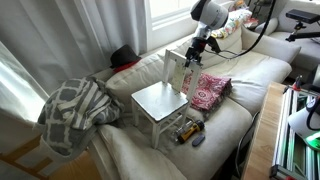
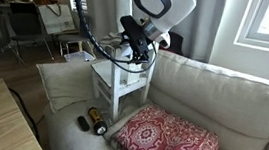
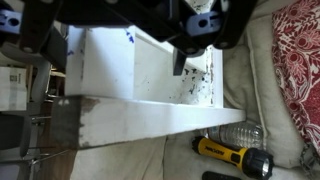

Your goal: Pick the chair and position it upright

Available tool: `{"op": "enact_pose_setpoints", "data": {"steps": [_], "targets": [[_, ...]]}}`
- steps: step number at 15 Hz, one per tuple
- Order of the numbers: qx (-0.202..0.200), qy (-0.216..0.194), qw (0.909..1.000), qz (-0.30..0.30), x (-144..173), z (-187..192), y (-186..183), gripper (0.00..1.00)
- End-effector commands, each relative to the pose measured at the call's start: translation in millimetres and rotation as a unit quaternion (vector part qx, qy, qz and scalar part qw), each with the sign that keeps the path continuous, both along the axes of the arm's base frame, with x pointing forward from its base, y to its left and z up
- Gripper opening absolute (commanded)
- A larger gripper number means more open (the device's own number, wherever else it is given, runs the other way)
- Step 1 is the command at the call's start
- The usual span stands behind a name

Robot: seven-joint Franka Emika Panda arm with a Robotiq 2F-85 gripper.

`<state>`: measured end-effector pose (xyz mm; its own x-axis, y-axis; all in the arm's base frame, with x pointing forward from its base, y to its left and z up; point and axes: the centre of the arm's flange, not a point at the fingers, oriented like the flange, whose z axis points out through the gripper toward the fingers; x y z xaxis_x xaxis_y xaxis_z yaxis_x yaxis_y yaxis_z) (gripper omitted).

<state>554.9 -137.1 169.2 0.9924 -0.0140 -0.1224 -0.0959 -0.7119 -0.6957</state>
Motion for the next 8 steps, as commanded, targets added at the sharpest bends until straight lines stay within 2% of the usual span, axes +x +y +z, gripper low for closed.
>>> {"op": "enact_pose_setpoints", "data": {"steps": [1,5,8], "targets": [[-0.006,-0.037,0.999,-0.024,-9.9,15.1,-6.8,1.0],[-0.052,-0.073,0.9943,-0.057,-9.4,40.7,-46.9,1.0],[-0.089,-0.105,0.9859,-0.094,-11.8,68.7,-92.4,1.0]]}}
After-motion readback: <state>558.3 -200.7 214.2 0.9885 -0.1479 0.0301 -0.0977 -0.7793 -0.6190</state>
